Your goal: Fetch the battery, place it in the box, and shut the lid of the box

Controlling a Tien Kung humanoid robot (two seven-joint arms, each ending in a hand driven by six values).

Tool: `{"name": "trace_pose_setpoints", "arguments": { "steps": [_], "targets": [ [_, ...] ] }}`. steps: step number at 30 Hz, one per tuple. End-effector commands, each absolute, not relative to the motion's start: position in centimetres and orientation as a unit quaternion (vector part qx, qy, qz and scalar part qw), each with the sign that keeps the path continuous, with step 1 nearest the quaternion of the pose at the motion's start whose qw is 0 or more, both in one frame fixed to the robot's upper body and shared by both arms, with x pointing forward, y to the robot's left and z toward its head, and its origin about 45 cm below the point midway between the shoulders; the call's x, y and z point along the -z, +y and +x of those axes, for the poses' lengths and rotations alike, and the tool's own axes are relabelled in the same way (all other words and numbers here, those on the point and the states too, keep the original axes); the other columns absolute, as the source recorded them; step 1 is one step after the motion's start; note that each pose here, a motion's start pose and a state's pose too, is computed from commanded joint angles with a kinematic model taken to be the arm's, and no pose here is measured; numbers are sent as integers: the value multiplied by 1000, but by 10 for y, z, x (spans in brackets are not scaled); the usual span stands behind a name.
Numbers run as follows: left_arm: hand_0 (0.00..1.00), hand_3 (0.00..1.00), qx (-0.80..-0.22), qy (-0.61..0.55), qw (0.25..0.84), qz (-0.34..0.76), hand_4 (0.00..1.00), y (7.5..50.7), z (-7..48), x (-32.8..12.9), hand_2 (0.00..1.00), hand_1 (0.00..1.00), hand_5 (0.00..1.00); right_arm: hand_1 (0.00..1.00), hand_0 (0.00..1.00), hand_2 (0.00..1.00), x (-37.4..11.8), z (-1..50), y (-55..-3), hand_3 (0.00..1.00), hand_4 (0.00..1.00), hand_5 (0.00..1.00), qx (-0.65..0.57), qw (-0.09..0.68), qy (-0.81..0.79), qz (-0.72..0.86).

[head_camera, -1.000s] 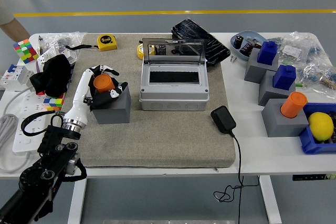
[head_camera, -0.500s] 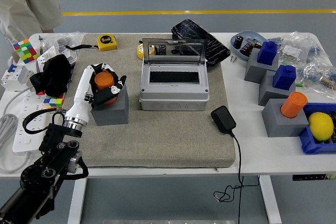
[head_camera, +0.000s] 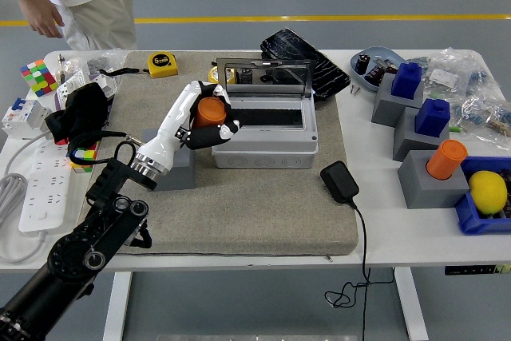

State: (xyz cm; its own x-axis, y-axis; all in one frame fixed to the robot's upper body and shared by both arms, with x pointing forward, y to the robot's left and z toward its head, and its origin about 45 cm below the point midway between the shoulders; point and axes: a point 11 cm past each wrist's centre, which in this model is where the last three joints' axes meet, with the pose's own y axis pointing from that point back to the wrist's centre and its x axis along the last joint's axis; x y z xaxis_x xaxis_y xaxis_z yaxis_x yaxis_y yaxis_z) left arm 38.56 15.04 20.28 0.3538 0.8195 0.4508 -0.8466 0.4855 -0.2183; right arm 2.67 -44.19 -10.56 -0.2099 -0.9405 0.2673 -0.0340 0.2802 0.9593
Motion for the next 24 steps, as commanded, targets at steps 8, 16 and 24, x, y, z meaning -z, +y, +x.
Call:
{"name": "trace_pose_setpoints", "arguments": {
  "steps": [8, 16, 24],
  "targets": [
    [152, 237, -424, -345, 835, 61, 594, 94, 396, -236, 183, 120, 2, 705, 740, 709, 106, 28, -441, 707, 998, 547, 457, 496, -627, 390],
    [156, 241, -350, -435, 804, 206, 637, 81, 415, -220, 185, 123, 2, 705, 740, 709, 107, 27, -439, 707, 998, 547, 457, 501, -622, 392],
    [169, 259, -323, -478, 758, 304, 714, 96, 438, -207, 194, 135, 2, 705, 740, 709, 107, 25, -438, 705, 998, 547, 457, 506, -618, 392]
  ]
}}
